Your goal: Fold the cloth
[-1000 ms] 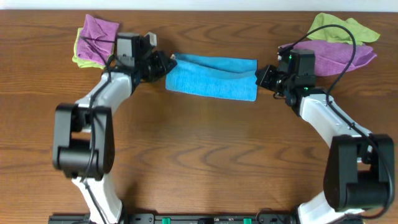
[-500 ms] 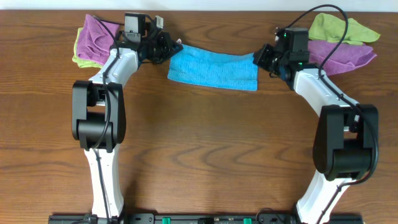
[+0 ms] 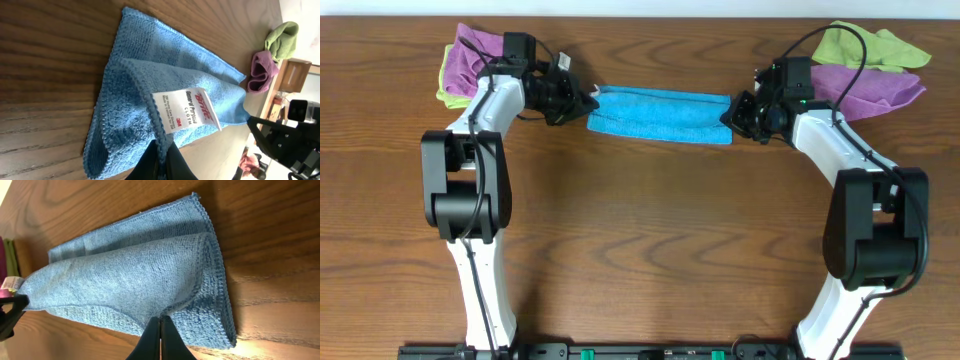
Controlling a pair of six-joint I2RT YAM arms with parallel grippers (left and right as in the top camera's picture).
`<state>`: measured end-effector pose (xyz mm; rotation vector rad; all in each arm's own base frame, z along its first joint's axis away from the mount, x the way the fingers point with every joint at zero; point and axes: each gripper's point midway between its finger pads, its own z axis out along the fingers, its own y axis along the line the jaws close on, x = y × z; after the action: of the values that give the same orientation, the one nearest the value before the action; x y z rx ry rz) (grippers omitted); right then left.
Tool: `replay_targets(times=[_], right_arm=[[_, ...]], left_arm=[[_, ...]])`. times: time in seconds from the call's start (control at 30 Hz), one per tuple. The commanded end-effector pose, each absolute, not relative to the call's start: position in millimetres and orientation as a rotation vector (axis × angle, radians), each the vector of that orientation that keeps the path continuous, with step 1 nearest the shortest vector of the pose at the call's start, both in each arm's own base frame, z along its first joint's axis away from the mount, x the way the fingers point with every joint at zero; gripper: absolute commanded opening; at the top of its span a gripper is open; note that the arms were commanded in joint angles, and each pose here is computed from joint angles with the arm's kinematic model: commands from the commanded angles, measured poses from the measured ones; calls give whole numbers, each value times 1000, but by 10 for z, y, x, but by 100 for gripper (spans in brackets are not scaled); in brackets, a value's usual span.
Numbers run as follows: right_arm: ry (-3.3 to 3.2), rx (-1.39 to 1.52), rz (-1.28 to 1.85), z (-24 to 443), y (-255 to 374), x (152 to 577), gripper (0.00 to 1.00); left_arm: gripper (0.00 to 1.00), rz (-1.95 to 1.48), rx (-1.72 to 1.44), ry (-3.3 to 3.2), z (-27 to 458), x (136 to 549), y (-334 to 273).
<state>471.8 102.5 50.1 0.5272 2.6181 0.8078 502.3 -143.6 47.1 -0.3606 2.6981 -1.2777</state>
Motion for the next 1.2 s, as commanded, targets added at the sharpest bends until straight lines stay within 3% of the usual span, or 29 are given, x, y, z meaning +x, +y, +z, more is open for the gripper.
replay_targets(times=[0.0, 0.13, 0.17, 0.2, 0.23, 0.27, 0.43, 0.5, 0.6, 0.63, 0.67, 0.7, 0.73, 0.77, 1.0, 1.17], right_arm=[[2599, 503, 832, 591, 1020, 4747, 2], [2604, 509, 830, 583, 1011, 4736, 2], [2604, 509, 830, 583, 1012, 4735, 2], [2605, 509, 830, 582, 1012, 4734, 2], [2604, 508, 835, 585, 1015, 4734, 17], [2604, 509, 837, 587, 1010, 4734, 36], [2555, 435, 893, 785, 936, 4772, 53], [2504, 378, 890, 993, 860, 4827, 65], [2416, 267, 847, 1388, 800, 4883, 57], [2390, 232, 826, 1506, 791, 4892, 43], [2356, 196, 789, 1672, 788, 4897, 12], [2337, 191, 751, 1764, 781, 4895, 1], [2328, 192, 714, 1815, 778, 4895, 1], [2326, 192, 679, 1836, 793, 4893, 2], [2463, 173, 460, 1283, 1092, 4864, 1], [2534, 242, 409, 887, 1127, 4876, 1]], left_arm=[[6, -1275, -320, 2673, 543, 5067, -1393], [8, -1273, -306, 2674, 540, 5063, -1408], [23, -1273, -302, 2673, 541, 5062, -1412], [52, -1273, -300, 2675, 542, 5059, -1418], [62, -1274, -303, 2678, 537, 5050, -1420], [65, -1279, -299, 2679, 544, 5042, -1420], [66, -1296, -245, 2639, 779, 5014, -1283], [67, -1265, -184, 2598, 1006, 5016, -1217], [73, -1142, -102, 2550, 1321, 5028, -1133], [74, -1078, -80, 2536, 1425, 5037, -1090], [69, -997, -53, 2519, 1549, 5042, -1057], [44, -943, -30, 2509, 1623, 5044, -1045], [19, -886, -18, 2504, 1675, 5045, -1037], [6, -813, -18, 2511, 1687, 5051, -1032], [5, -434, 13, 2655, 1071, 5059, -1270], [6, -419, 58, 2723, 672, 5019, -1500]])
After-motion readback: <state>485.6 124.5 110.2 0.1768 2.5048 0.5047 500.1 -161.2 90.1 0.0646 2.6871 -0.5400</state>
